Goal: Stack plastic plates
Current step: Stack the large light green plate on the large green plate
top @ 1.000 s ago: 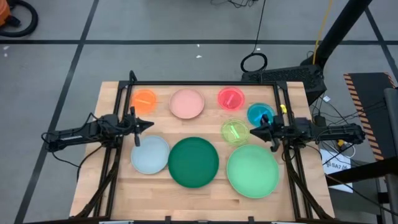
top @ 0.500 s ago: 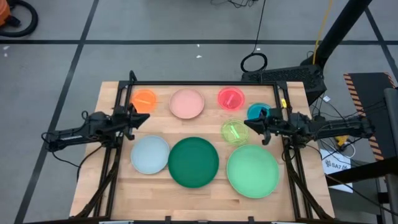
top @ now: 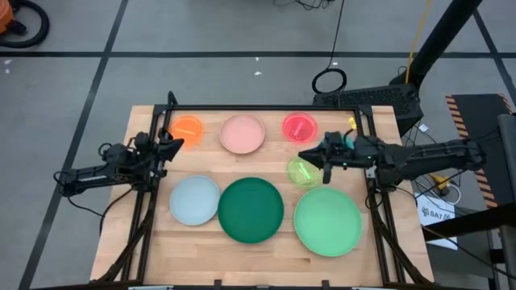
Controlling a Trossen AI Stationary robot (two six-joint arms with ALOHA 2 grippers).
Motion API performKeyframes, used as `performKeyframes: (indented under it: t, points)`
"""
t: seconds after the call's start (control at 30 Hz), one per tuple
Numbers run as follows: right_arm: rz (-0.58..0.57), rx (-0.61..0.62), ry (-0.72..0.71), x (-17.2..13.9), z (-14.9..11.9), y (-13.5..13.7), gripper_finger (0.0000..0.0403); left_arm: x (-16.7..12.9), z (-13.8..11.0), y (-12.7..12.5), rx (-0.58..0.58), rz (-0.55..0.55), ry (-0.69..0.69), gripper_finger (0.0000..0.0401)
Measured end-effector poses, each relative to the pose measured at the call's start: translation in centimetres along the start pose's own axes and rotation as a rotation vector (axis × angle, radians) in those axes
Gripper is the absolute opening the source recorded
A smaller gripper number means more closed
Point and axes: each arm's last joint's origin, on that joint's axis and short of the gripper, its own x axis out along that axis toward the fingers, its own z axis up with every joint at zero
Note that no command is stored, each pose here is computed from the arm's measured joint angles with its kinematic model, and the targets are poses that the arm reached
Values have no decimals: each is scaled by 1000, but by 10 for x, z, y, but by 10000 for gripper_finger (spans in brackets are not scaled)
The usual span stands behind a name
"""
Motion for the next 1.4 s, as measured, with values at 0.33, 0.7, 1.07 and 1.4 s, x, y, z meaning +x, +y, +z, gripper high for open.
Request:
performKeyframes:
  t: [0.33, 0.7, 1.07, 1.4]
  points:
    - [33, 251, 371, 34, -9, 9, 13, 0, 4, -1, 37, 3, -48, 5]
    - [161, 153, 886, 56, -36, 11, 13, 0, 9, -1, 139, 28, -108, 5]
    - [-241, 61, 1337, 36, -68, -11, 13, -2, 19, -4, 168, 15, -203, 5]
    - [-46, -155, 1244, 54, -72, -9, 13, -2, 18, -3, 157, 15, -194, 5]
